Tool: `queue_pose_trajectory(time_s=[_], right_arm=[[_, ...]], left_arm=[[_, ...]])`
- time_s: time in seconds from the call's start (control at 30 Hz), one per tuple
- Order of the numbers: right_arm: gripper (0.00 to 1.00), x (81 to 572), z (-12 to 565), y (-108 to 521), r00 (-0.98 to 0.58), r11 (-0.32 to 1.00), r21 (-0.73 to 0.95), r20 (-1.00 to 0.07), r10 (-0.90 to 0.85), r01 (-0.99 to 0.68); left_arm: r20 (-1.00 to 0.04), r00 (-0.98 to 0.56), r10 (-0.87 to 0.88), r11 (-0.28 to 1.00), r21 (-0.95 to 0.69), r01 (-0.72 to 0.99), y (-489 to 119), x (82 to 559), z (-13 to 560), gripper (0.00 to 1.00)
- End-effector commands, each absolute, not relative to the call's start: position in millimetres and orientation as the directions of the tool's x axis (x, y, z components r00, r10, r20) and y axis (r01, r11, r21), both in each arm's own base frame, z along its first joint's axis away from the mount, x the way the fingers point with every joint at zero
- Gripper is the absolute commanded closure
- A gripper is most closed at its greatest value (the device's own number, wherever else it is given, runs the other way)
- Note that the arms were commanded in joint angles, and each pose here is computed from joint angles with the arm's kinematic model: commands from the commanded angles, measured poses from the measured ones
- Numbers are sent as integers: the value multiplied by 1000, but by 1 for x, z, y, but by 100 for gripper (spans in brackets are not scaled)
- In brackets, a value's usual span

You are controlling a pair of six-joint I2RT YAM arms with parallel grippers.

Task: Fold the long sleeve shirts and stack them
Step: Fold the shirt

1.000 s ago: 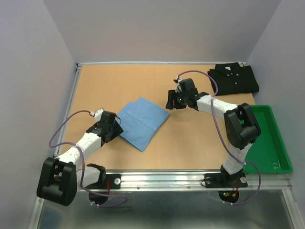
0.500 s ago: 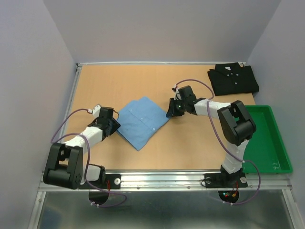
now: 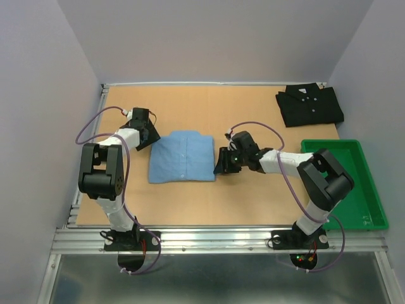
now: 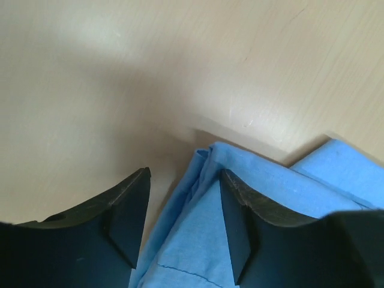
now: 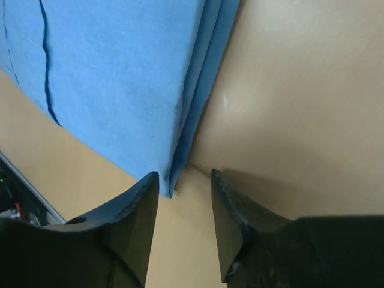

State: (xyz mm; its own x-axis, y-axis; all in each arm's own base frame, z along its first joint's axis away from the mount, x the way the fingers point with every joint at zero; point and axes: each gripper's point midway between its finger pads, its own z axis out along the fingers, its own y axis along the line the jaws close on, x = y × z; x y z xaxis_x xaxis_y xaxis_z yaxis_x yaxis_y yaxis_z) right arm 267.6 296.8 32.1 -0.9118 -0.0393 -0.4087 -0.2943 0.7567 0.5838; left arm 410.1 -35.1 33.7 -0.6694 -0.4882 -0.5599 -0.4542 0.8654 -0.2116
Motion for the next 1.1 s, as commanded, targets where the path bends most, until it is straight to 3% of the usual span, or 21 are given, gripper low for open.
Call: queue_pose_trajectory(time_s=[0.0,0.13,0.27,0.5,0.57,0.77,1.07], right_arm=[[50,298,81,284,-823,780,545,-564,68,-309],[35,312,98,253,-794,830,494,-598,109,-258],[0,320,128,216,-738,866,461,-649,182,-193],[0,329,157,168,-645,925,372,-728,234,-84],[0,328,161,160,-622,931,360,-743,245,-64],[0,328,183,134,-526,934,356,-791,311,17],[0,320,194,120,-476,927,371,-808,348,47]], left_arm=[[-607,-693,-390,900,-93,-426,-14,407,59,27],[-674,-674,-303,930,-56,-363,-13,403,94,18],[-762,-631,-142,975,2,-221,-41,387,138,14],[-848,-501,173,963,39,266,-172,315,174,14],[-851,-478,215,924,19,382,-205,293,171,9],[-818,-449,360,869,119,480,-252,267,142,8],[-702,-384,600,747,319,584,-295,240,93,16]])
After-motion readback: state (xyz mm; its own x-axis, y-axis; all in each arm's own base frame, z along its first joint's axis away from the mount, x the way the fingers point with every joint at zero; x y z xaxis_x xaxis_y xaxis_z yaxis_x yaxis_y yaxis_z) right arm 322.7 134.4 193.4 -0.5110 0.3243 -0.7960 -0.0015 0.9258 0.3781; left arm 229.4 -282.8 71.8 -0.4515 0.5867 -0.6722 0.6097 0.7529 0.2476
